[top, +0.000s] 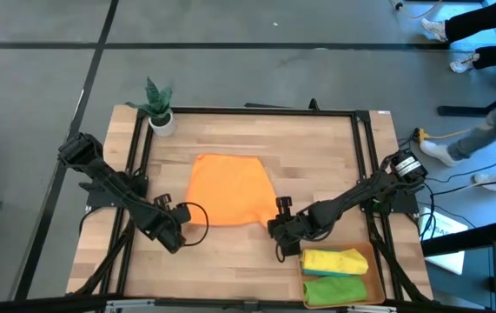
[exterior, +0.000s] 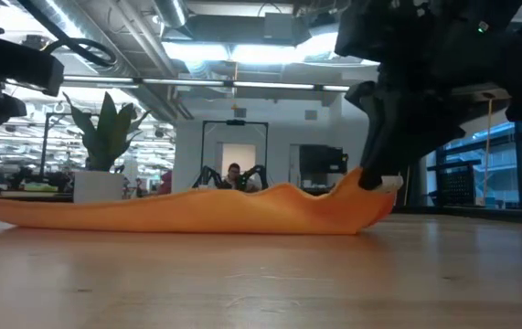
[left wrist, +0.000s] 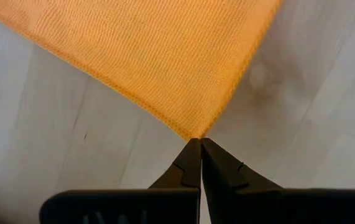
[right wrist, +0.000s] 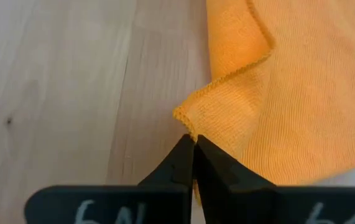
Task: Roll microfiber towels into tight, uniform cylinder then place into a basket
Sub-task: Roll the orange microfiber towel
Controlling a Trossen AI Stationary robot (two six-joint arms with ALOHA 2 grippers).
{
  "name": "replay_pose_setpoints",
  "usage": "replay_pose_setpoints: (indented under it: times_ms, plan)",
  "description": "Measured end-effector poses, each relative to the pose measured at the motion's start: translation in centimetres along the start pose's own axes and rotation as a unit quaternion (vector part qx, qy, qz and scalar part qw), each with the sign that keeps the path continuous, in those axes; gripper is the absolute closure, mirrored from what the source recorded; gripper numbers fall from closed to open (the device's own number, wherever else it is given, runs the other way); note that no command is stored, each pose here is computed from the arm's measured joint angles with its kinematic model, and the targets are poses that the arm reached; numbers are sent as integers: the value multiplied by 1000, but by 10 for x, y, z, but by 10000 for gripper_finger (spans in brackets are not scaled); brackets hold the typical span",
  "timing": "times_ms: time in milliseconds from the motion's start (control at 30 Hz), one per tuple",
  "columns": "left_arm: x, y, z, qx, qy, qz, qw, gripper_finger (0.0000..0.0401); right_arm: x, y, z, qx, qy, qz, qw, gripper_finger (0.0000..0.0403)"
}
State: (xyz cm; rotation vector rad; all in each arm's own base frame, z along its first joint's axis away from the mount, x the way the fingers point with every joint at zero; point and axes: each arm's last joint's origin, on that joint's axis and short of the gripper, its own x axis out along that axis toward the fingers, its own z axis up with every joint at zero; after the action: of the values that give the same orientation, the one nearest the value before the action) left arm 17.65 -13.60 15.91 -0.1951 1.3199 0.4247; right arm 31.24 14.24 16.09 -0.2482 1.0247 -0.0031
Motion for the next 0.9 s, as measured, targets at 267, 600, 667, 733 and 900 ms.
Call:
replay_pose_setpoints:
  times_ms: [267, 600, 667, 733, 900]
  plan:
    - [0, 1, 2, 4, -35, 19, 999, 401, 0, 0, 0, 5, 1, 1, 1000, 373]
    - [0, 1, 2, -1, -27, 14, 1000, 401, -1, 6, 1, 78, 9, 70, 995, 372]
    - [0, 1, 2, -2, -28, 12, 1000, 401, -2, 8, 2, 78, 1, 73, 994, 371]
    - [0, 0, 2, -3, -28, 8, 1000, 401, -2, 9, 4, 79, -6, 76, 994, 365]
    - [0, -2, 3, -5, -30, -1, 1000, 401, -2, 11, 6, 83, -13, 92, 992, 348]
